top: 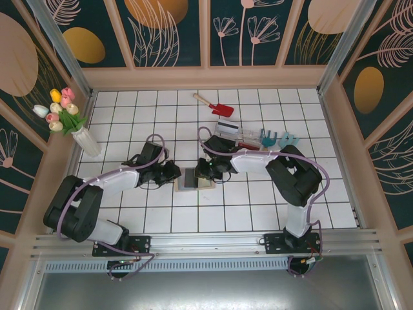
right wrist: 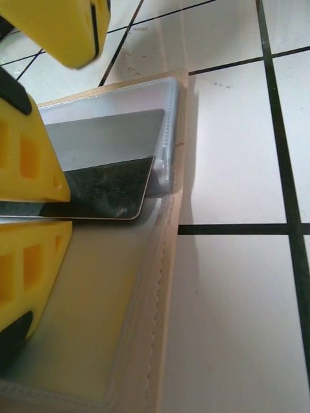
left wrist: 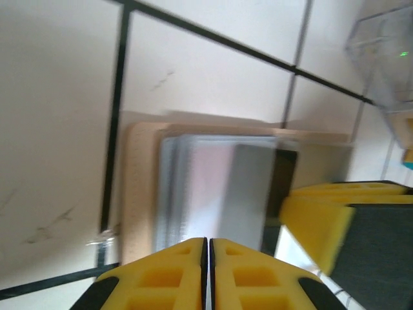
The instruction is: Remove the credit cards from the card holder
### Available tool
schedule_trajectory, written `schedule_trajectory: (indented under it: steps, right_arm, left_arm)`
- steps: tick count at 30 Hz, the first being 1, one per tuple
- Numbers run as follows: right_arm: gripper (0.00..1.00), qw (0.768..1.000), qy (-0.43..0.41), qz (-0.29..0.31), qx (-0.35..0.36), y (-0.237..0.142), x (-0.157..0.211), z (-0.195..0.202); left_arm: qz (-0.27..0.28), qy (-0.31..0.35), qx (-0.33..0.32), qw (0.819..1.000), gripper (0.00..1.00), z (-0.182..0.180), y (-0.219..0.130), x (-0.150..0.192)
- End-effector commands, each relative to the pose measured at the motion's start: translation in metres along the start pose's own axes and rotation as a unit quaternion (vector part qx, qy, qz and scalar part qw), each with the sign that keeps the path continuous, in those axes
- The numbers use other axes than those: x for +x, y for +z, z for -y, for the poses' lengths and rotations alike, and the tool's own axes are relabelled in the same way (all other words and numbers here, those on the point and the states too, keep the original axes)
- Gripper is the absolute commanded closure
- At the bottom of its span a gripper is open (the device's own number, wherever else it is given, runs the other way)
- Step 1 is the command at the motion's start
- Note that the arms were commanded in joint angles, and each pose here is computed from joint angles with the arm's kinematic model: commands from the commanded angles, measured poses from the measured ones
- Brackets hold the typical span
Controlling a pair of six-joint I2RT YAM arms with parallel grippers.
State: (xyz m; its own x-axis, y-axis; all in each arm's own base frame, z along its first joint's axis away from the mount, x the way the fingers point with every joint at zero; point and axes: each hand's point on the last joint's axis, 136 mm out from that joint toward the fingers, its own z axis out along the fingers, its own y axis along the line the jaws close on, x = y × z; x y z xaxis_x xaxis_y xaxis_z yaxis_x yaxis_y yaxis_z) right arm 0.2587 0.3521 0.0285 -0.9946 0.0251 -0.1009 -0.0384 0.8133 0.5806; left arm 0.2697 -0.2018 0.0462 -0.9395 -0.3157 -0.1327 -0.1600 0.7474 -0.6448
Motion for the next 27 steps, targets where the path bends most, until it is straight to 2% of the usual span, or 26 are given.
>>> schedule_trajectory:
  steps: [1,7,14,18,27]
  right_arm:
    - [0.79,1.0,0.007,-0.002,-0.008,-0.006,0.0,0.001]
    - [0.76,1.0,0.014,-0.013,-0.013,-0.003,0.003,0.004]
    - [0.75,0.999,0.016,-0.025,-0.022,0.001,0.005,0.005]
    - [0.76,0.999,0.006,-0.038,-0.032,0.004,0.007,0.002]
    - [0.78,0.998,0.001,-0.046,-0.036,0.008,0.008,0.001]
  left_arm:
    - [-0.006,0.013,0.034,0.999,0.87,0.023,-0.005,-0.005]
    - [-0.038,0.014,0.043,0.998,0.88,0.027,0.013,0.007]
    - [-0.043,0.002,-0.006,0.999,0.9,0.0,0.026,0.013]
    - [-0.038,-0.003,-0.057,0.998,0.9,-0.022,0.026,0.016]
    - [-0.047,-0.009,-0.086,0.995,0.91,-0.046,0.028,0.031]
